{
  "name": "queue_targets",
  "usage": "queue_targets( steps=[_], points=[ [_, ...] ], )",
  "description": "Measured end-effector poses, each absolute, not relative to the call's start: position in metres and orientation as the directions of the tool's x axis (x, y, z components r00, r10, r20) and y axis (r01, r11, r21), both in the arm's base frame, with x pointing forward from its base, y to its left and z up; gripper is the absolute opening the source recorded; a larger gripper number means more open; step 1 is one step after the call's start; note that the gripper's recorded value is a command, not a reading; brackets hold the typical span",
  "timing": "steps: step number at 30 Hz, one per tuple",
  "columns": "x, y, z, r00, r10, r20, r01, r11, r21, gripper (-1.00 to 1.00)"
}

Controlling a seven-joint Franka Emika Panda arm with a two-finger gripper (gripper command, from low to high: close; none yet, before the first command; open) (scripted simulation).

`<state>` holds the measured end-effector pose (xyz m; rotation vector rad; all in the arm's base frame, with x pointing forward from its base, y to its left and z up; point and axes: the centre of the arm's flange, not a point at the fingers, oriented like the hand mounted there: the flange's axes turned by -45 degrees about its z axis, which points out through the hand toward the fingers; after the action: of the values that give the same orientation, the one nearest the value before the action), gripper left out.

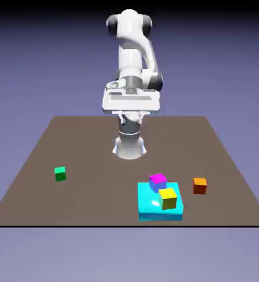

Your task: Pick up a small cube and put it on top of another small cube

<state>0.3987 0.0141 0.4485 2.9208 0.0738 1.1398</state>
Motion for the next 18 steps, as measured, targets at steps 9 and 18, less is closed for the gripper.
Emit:
queue_targets(
  steps=[9, 18],
  points=[
    [0.449, 0.094, 0.360, 0.942, -0.008, 0.337, 0.004, -0.999, -0.035, 0.00],
    [0.455, 0.187, 0.262, 0.996, -0.057, -0.063, -0.060, -0.997, -0.049, 0.00]
  ],
)
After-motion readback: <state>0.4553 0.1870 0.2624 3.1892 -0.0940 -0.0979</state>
